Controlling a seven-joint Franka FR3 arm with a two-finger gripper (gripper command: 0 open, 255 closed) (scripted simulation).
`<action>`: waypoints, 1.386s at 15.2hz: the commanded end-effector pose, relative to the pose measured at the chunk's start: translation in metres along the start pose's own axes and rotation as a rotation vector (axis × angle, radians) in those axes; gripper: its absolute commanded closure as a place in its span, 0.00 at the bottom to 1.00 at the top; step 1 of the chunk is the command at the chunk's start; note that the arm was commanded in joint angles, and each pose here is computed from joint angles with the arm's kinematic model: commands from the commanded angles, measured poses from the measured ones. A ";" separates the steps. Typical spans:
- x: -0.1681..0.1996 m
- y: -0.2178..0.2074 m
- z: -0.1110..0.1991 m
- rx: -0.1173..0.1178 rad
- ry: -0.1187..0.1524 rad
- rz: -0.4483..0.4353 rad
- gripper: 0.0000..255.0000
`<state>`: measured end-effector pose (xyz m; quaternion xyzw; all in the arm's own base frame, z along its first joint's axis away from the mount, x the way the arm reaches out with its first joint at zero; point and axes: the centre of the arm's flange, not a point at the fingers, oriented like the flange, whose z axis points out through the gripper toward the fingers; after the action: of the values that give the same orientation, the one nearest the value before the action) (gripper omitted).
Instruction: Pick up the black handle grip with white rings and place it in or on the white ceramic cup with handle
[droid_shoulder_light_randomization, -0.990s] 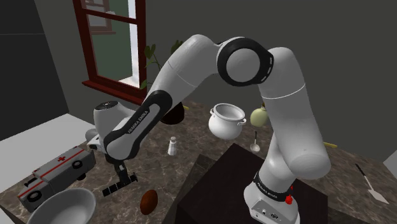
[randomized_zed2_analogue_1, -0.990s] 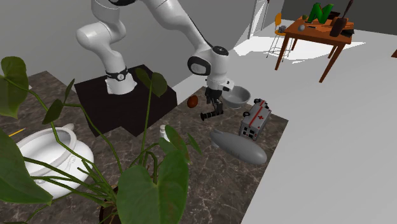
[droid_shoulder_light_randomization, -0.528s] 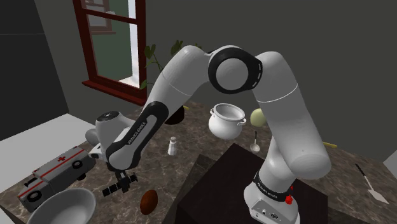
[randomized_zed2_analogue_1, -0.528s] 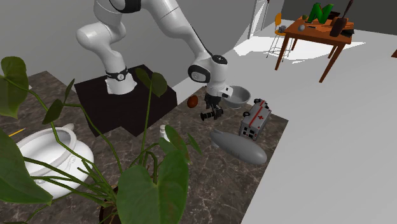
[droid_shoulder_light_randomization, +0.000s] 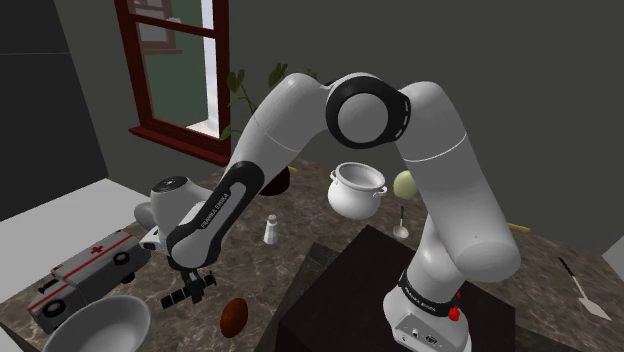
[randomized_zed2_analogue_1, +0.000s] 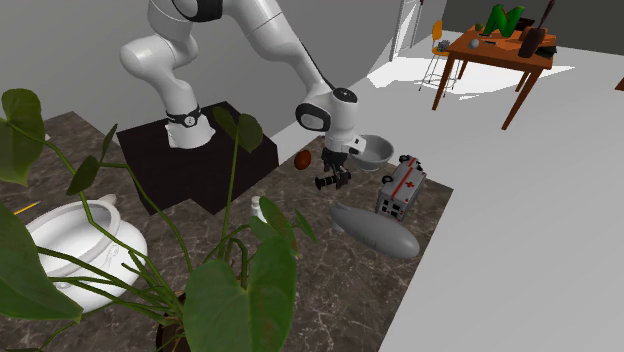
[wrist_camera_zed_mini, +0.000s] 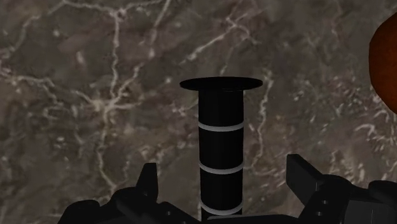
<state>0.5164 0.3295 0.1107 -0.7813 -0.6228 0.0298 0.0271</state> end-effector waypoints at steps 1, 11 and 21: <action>0.000 0.000 0.000 0.000 0.000 0.000 1.00; 0.000 0.000 -0.005 0.000 0.000 0.000 1.00; -0.001 -0.005 -0.058 0.000 0.000 0.000 1.00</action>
<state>0.5163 0.3296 0.1633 -0.7814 -0.6228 0.0297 0.0271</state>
